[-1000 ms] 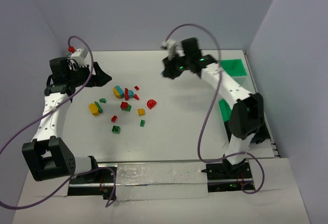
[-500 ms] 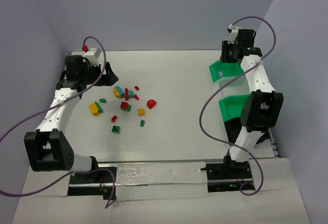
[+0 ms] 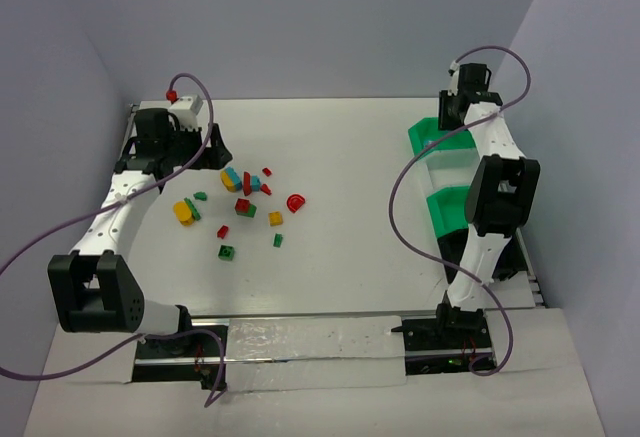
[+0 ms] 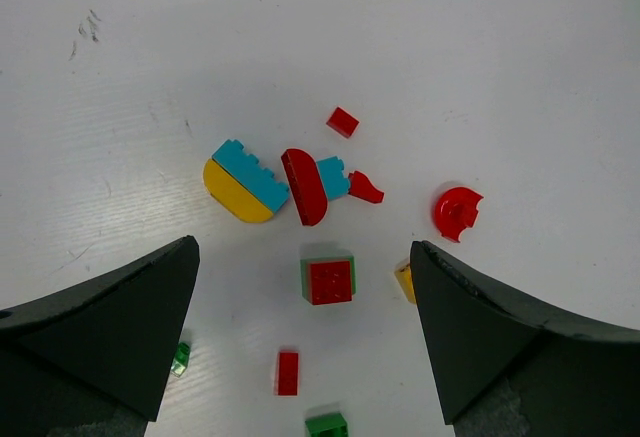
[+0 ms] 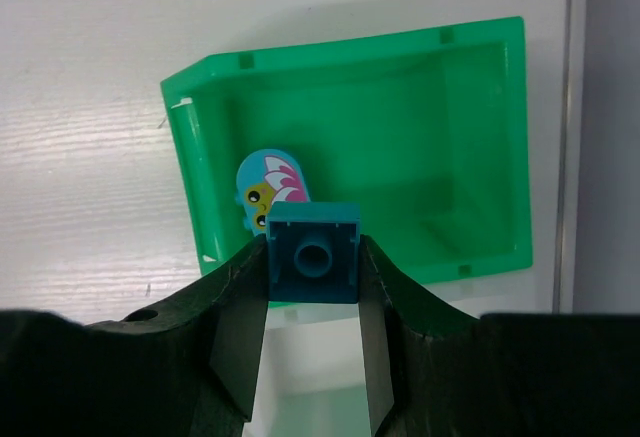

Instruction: Sort the legos into containers by color

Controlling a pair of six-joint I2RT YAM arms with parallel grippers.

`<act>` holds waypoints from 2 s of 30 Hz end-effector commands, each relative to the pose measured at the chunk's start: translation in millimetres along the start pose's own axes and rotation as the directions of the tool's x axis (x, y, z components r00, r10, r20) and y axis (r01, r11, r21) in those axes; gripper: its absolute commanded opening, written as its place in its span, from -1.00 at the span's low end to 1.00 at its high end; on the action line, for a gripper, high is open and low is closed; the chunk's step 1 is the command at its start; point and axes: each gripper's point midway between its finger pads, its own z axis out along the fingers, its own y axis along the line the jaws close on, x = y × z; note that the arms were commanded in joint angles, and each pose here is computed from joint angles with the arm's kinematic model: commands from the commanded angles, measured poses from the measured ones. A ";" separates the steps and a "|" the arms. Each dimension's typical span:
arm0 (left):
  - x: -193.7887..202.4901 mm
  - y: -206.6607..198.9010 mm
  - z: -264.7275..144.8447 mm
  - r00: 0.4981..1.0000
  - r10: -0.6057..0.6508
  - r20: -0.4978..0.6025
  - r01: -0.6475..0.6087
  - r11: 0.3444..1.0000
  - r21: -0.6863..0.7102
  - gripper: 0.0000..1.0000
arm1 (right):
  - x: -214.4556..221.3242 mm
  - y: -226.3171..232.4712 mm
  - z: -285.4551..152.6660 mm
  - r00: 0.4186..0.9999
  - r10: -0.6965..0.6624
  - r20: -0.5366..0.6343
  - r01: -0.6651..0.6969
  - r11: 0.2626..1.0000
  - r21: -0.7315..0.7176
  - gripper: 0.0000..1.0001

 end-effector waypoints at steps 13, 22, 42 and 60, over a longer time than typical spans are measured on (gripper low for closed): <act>-15.6 -5.8 0.0 0.999 0.036 0.009 -0.036 0.999 0.023 0.98 | -20.8 -21.0 -6.5 0.999 0.023 0.035 -0.025 0.998 0.064 0.66; -3.8 -36.4 9.4 0.969 0.246 0.014 -0.244 0.949 0.200 0.95 | -50.0 35.0 -70.3 0.987 0.008 0.163 0.022 0.982 -0.185 0.97; 60.2 -50.6 87.7 0.957 0.063 -0.283 -0.094 0.991 -0.096 0.65 | -23.8 84.5 -101.0 0.992 0.010 0.125 0.030 0.949 -0.314 1.00; 92.8 -32.8 113.2 0.944 -0.049 -0.328 -0.059 0.949 -0.310 0.52 | -10.8 94.1 -100.4 0.994 0.002 0.106 0.033 0.944 -0.328 1.00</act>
